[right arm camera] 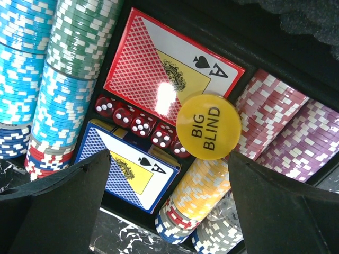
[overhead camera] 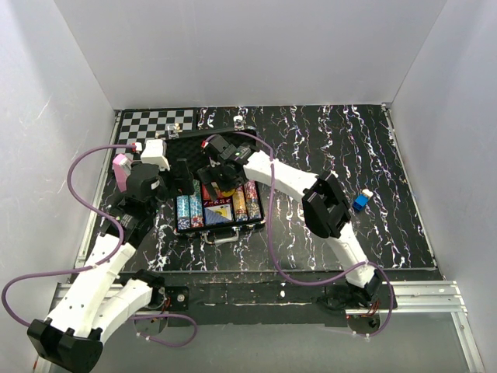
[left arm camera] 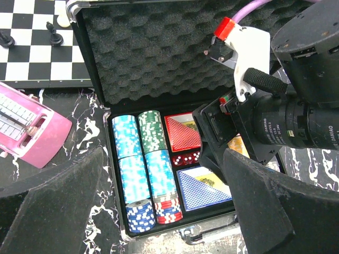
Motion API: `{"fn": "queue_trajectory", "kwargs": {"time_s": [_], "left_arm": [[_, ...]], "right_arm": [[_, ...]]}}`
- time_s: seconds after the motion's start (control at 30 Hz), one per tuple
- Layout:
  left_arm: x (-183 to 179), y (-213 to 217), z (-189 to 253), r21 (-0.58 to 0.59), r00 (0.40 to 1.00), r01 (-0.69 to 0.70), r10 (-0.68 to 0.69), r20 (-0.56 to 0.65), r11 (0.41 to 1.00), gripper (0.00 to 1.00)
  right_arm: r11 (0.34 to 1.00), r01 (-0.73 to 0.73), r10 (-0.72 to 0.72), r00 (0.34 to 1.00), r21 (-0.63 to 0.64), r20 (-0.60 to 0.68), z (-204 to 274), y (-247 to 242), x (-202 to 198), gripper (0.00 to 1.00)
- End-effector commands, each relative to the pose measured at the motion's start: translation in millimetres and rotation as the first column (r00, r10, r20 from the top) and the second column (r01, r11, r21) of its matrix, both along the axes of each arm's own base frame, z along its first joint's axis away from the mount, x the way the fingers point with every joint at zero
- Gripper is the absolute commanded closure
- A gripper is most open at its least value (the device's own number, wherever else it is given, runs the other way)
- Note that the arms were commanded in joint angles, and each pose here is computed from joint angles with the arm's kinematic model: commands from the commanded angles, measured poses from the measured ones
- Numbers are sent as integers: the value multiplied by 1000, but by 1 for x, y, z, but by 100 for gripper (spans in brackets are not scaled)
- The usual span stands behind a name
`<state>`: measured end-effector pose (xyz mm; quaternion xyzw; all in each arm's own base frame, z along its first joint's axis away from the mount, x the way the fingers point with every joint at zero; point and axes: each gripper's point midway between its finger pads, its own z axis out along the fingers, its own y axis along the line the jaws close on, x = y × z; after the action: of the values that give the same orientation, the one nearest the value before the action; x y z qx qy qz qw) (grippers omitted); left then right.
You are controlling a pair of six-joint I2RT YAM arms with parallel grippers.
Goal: Pack up texas hold em set
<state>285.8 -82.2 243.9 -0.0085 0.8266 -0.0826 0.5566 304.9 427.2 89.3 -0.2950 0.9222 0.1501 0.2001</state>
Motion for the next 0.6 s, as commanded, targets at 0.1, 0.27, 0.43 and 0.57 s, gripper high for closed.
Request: {"fn": "queue_trajectory", "kwargs": {"time_s": [0.1, 0.27, 0.43, 0.57], "left_arm": [[0, -1, 8, -17, 1000, 2, -1, 24, 1000, 2], [-1, 1, 8, -16, 1000, -4, 4, 27, 1000, 2], [-1, -3, 10, -27, 999, 11, -10, 32, 1000, 2], [0, -13, 6, -59, 999, 45, -44, 9, 997, 2]], "right_arm": [[978, 28, -71, 977, 207, 200, 90, 2, 26, 2], [967, 49, -110, 966, 250, 236, 109, -12, 20, 2], [959, 95, -173, 943, 268, 284, 123, -29, 22, 2], [947, 157, -241, 925, 280, 295, 130, -57, 25, 2]]}}
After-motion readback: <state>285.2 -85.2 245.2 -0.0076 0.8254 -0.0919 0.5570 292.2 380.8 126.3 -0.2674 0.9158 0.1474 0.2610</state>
